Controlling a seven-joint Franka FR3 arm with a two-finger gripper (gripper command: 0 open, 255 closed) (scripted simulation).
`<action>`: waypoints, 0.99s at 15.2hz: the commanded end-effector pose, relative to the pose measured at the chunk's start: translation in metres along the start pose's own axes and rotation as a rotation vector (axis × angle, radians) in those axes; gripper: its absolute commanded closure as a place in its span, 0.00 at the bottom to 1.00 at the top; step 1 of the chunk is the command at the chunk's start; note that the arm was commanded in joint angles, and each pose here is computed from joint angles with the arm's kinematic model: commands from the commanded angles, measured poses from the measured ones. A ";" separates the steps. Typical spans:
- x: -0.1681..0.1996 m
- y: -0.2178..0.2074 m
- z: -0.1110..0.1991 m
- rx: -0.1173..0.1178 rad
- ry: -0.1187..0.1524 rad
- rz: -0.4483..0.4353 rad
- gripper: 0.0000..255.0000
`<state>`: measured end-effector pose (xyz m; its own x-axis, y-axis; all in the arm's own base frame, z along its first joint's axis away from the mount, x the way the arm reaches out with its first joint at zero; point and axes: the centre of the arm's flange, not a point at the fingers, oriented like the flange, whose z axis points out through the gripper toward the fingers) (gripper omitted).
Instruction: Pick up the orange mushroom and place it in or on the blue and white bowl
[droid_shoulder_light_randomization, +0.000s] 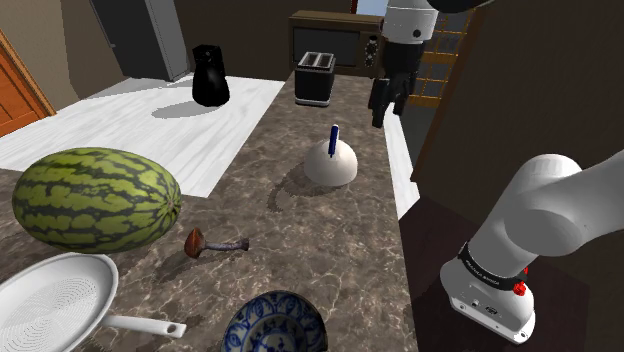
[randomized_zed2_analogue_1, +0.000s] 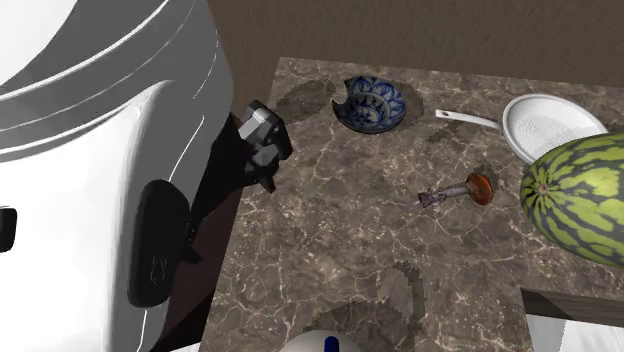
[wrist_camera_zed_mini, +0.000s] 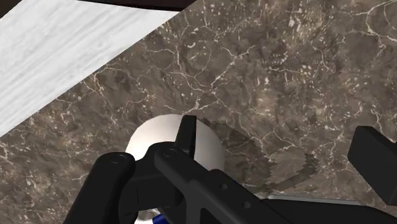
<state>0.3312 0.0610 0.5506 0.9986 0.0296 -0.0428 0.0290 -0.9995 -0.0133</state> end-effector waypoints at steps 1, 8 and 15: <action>0.010 -0.022 0.012 0.001 0.008 -0.012 0.00; 0.046 -0.098 0.047 0.002 0.033 -0.058 0.00; 0.079 -0.175 0.082 0.003 0.058 -0.103 0.00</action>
<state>0.3967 0.2284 0.4703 0.9921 0.1252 0.0121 0.1254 -0.9920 -0.0161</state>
